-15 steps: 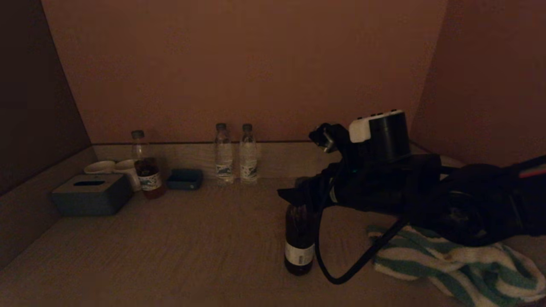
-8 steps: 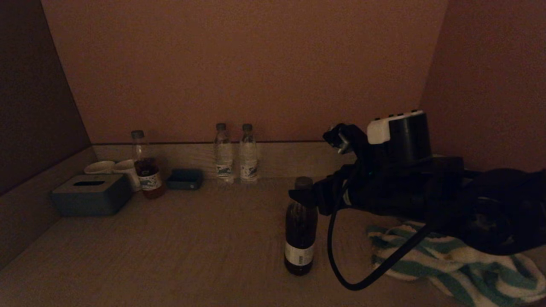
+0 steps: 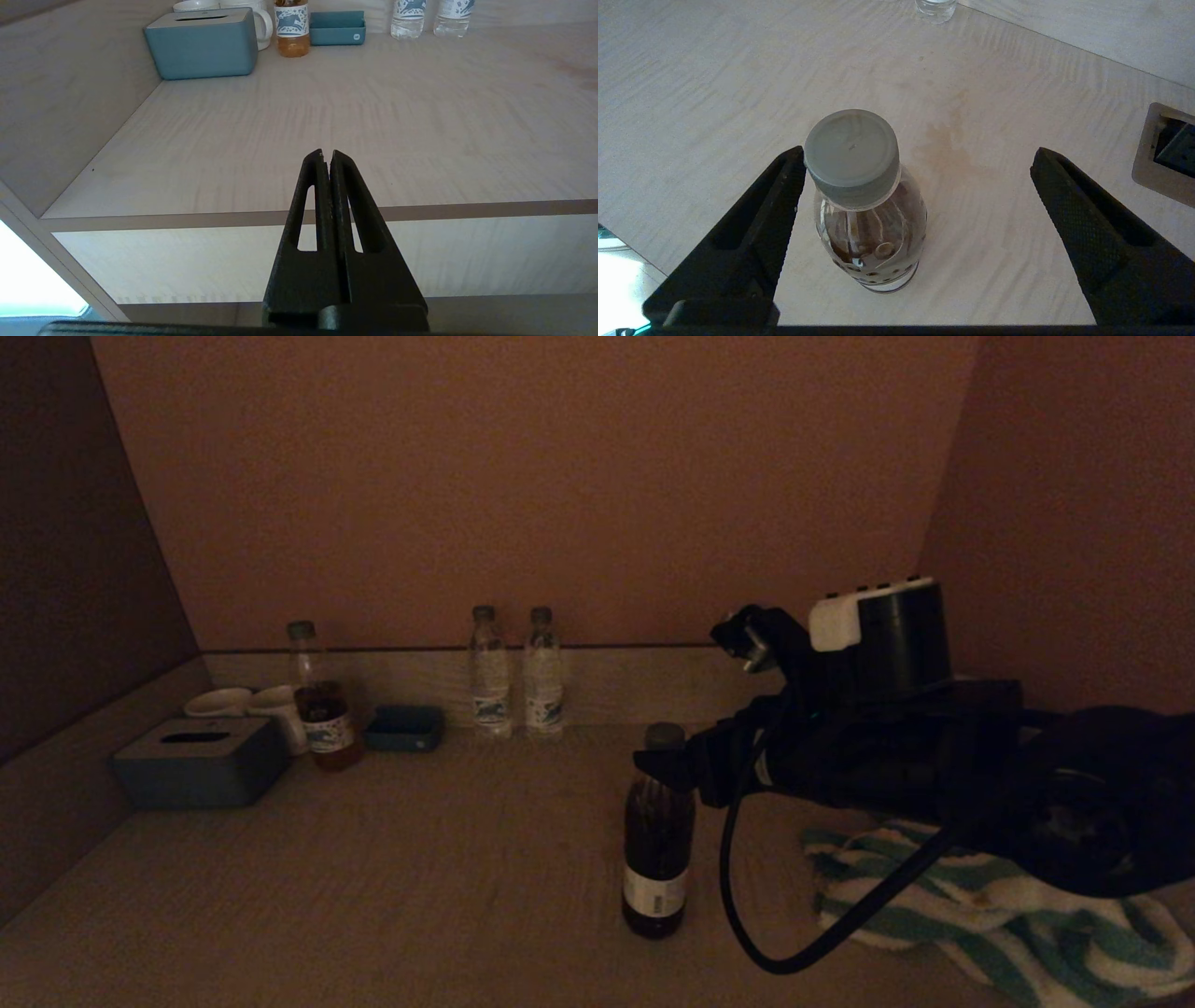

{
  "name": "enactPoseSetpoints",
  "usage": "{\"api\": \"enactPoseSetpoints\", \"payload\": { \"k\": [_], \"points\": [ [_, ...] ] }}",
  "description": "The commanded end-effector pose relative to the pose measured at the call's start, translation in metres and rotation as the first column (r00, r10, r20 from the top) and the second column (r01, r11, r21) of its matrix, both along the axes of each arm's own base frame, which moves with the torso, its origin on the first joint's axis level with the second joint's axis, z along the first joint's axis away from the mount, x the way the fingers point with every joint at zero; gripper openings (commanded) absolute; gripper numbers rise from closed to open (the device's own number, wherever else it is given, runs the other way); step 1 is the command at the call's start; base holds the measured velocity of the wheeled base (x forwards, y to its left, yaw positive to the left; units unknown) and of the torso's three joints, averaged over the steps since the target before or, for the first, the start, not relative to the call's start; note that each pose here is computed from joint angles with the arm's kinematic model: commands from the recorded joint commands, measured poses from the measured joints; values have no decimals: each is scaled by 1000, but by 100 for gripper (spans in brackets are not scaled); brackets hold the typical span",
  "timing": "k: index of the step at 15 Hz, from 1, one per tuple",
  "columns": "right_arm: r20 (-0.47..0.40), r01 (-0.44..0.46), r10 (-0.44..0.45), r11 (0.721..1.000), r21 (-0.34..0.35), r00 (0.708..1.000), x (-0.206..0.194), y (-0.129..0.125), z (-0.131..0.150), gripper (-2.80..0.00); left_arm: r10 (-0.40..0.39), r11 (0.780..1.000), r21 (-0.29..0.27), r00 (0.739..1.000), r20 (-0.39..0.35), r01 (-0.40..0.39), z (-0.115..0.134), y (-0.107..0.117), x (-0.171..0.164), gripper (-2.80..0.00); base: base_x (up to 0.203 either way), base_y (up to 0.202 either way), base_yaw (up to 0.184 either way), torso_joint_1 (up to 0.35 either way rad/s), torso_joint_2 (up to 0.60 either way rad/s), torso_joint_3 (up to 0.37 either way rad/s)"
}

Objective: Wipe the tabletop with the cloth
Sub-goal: Pick up the bottle

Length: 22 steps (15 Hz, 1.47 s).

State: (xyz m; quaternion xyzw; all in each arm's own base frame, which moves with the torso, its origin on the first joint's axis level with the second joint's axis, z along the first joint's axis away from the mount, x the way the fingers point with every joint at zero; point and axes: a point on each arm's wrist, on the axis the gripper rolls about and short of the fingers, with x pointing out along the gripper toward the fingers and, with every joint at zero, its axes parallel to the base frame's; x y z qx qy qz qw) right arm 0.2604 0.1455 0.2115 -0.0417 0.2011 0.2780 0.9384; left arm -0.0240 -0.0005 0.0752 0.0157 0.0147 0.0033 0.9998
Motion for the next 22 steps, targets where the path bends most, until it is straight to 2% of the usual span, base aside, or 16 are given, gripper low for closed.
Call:
{"api": "enactPoseSetpoints", "payload": {
  "k": [1,4,5,16,22],
  "points": [
    [-1,-1,1,1000,0,1000,0,0,-1,0,1,1000,0,1000,-1,-1,0,0,0,-280,0,0,0,0,0,0],
    [-7,-19,19,1000,5,1000,0,1,-1,0,1,1000,0,1000,-1,-1,0,0,0,-280,0,0,0,0,0,0],
    [-7,-20,20,1000,5,1000,0,1,-1,-280,1,1000,0,1000,-1,-1,0,0,0,-280,0,0,0,0,0,0],
    [-17,-43,44,999,11,999,1,3,-3,-280,-1,1000,0,1000,-1,1,0,0,0,-280,0,0,0,0,0,0],
    [15,-45,45,999,23,999,4,5,6,-280,-1,1000,0,1000,-1,1,0,0,0,-280,0,0,0,0,0,0]
  ]
}}
